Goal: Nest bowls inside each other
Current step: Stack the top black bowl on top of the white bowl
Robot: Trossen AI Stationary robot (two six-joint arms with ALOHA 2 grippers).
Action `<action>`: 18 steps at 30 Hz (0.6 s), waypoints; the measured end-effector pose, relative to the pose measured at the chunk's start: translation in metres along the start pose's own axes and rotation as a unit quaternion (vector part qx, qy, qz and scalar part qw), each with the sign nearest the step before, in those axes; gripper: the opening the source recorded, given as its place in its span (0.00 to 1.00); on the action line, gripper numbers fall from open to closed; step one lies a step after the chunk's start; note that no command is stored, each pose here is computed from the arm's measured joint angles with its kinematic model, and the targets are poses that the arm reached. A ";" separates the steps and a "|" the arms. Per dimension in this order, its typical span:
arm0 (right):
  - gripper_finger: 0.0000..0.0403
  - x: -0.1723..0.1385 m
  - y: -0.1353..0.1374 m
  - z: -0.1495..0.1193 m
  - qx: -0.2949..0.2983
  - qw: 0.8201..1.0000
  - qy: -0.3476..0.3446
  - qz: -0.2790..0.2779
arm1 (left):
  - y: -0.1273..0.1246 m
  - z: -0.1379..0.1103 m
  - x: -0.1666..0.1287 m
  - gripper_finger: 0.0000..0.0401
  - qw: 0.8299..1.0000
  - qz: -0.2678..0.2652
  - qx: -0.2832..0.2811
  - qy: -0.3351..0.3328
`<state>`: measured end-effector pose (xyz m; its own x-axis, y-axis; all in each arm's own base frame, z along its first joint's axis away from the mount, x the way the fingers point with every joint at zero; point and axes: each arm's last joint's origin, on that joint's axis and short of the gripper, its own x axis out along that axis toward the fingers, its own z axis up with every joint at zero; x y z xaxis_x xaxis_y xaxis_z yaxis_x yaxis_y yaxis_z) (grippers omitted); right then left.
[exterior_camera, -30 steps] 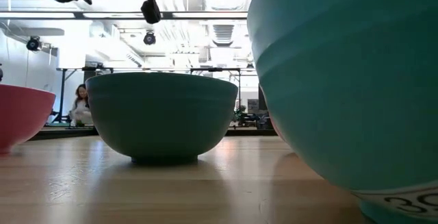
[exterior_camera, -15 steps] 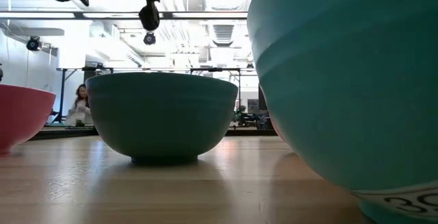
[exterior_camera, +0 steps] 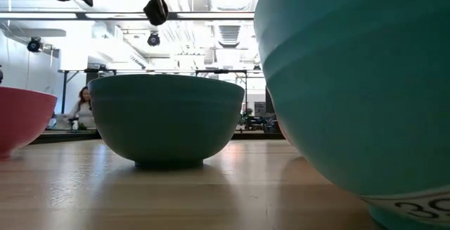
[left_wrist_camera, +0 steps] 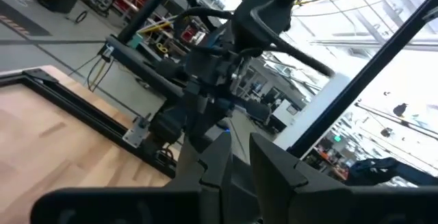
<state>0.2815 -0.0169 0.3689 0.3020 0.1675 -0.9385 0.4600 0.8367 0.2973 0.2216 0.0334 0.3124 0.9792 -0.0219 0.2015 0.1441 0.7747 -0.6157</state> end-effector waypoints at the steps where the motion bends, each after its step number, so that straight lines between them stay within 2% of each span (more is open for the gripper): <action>1: 0.03 0.001 0.000 -0.001 0.009 1.000 -0.010 -0.013 | 0.000 0.000 0.000 0.09 1.000 -0.001 0.000 0.001; 9: 0.03 0.020 0.003 -0.025 0.030 0.999 0.004 -0.033 | -0.003 -0.003 0.001 0.09 1.000 -0.009 0.009 0.009; 12: 0.03 0.030 0.003 -0.032 0.036 0.998 -0.011 -0.044 | -0.003 -0.004 0.001 0.09 1.000 -0.009 0.011 0.009; 18: 0.03 0.057 -0.001 -0.047 0.056 0.998 -0.023 -0.021 | -0.003 -0.004 0.001 0.09 1.000 -0.009 0.012 0.009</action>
<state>0.2590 0.0157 0.3070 0.3169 0.1067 -0.9424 0.5626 0.7788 0.2773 0.2224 0.0287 0.3118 0.9790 -0.0477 0.1981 0.1587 0.7886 -0.5941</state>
